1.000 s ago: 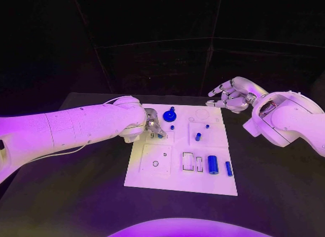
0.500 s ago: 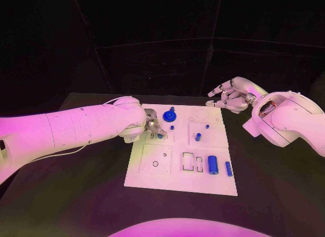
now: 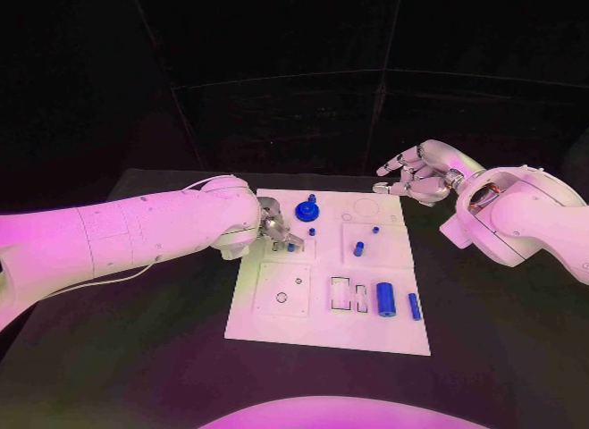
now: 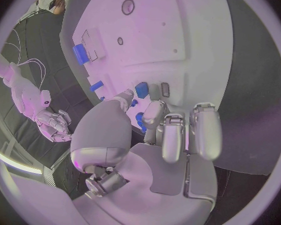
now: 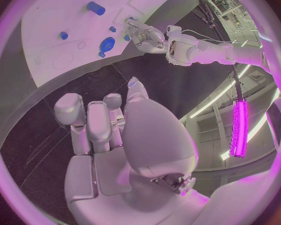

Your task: Assemble the parts on the task board

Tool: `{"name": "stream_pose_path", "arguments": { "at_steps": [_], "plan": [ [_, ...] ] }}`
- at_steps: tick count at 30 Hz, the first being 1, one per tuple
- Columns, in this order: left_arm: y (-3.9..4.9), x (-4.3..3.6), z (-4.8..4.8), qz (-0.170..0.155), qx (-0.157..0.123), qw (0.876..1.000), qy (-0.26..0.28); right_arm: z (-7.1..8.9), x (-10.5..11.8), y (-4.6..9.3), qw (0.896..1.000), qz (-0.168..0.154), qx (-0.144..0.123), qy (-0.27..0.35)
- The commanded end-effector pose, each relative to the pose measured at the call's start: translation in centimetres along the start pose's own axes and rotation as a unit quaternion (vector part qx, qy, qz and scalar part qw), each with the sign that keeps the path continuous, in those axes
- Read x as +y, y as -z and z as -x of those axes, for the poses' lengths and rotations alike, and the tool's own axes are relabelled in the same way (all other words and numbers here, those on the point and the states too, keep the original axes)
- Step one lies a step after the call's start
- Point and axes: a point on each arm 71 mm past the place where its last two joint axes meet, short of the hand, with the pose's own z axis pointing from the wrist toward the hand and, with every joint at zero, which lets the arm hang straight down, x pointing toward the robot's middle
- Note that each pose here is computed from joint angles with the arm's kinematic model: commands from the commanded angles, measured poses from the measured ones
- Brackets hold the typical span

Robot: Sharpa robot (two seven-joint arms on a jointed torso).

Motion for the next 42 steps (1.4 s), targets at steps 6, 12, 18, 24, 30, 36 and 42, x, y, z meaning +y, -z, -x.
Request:
{"name": "stream_pose_path", "arguments": {
  "at_steps": [6,12,18,24,30,36,42],
  "plan": [
    [0.87,-0.51,1.15,-0.021,-0.027,0.999,0.016,0.2,0.0,0.0,1.000,0.002,-0.003,0.002],
    [0.87,-0.51,1.15,-0.021,-0.027,0.999,0.016,0.2,0.0,0.0,1.000,0.002,-0.003,0.002],
    [0.91,-0.43,2.24,-0.013,-0.028,0.999,0.014,0.2,-0.1,-0.1,1.000,0.002,-0.003,0.003],
    [0.69,0.05,7.33,0.032,-0.023,0.999,0.001,0.3,-0.2,-0.2,1.000,-0.001,-0.004,0.003],
    [0.30,0.14,8.85,0.046,-0.022,0.999,0.001,0.2,-0.2,-0.3,1.000,-0.002,-0.003,0.004],
    [0.33,0.02,9.15,0.043,-0.025,0.999,0.002,0.2,-0.2,-0.4,1.000,-0.002,-0.004,0.003],
    [0.15,0.29,9.35,0.052,-0.018,0.998,-0.001,0.2,-0.1,-0.4,1.000,-0.001,-0.003,0.003]
  ]
}}
